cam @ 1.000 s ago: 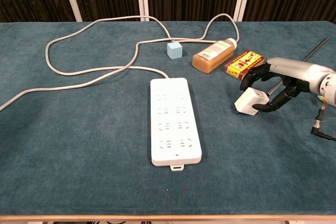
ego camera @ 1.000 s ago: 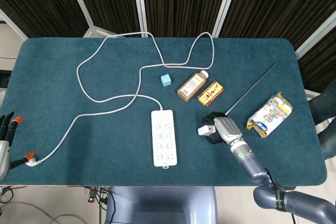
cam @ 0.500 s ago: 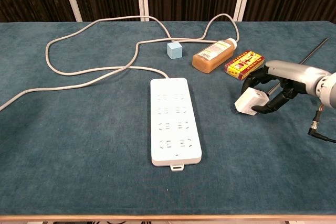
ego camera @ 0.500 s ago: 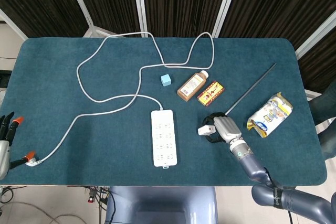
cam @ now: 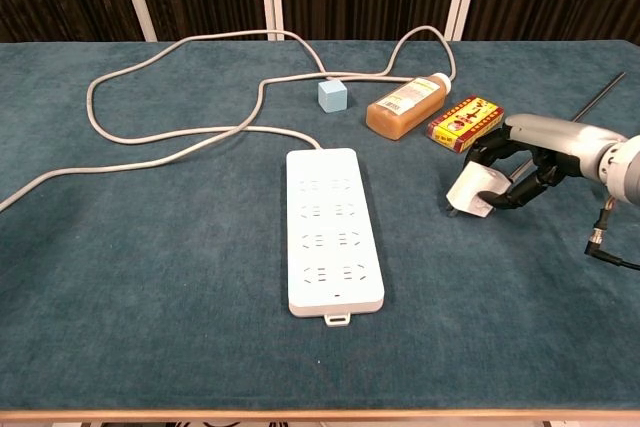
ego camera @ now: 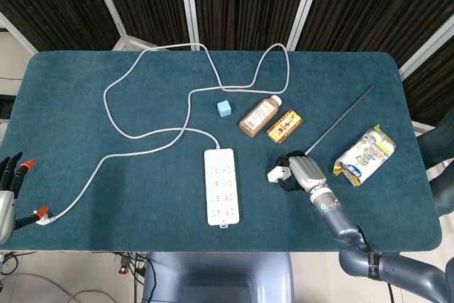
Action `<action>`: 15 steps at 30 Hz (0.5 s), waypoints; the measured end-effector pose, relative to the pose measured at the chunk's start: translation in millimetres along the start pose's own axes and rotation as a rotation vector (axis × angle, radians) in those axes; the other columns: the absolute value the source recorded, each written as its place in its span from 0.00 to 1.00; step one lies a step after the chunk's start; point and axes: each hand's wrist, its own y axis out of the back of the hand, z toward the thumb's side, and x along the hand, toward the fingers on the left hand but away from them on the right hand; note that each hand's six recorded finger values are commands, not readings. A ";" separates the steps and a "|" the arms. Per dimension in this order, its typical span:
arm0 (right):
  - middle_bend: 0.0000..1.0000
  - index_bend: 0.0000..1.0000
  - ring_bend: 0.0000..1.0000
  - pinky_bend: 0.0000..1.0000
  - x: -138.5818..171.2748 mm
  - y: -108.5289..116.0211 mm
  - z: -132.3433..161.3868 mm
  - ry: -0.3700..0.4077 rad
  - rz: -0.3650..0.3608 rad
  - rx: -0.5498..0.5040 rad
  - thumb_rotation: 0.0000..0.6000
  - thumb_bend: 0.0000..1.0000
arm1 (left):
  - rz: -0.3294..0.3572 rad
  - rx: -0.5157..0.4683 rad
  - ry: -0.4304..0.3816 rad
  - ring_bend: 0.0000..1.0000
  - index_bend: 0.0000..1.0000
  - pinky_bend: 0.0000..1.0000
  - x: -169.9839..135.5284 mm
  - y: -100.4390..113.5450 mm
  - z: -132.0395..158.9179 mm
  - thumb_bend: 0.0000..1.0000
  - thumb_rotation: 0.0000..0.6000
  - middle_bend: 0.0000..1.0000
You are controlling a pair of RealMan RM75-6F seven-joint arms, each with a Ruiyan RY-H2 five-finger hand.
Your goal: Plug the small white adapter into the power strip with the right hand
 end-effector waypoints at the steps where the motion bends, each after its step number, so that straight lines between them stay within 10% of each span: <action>1: 0.42 0.47 0.23 0.12 0.0 -0.3 0.1 0.002 0.002 0.002 1.00 0.55 | 0.000 0.000 0.000 0.00 0.17 0.00 -0.3 0.0 -0.1 0.09 1.00 0.00; 15: 0.44 0.52 0.24 0.12 2.5 10.9 20.6 0.090 -0.042 0.002 1.00 0.55 | 0.002 -0.004 0.004 0.00 0.18 0.00 -1.0 1.6 -1.3 0.09 1.00 0.00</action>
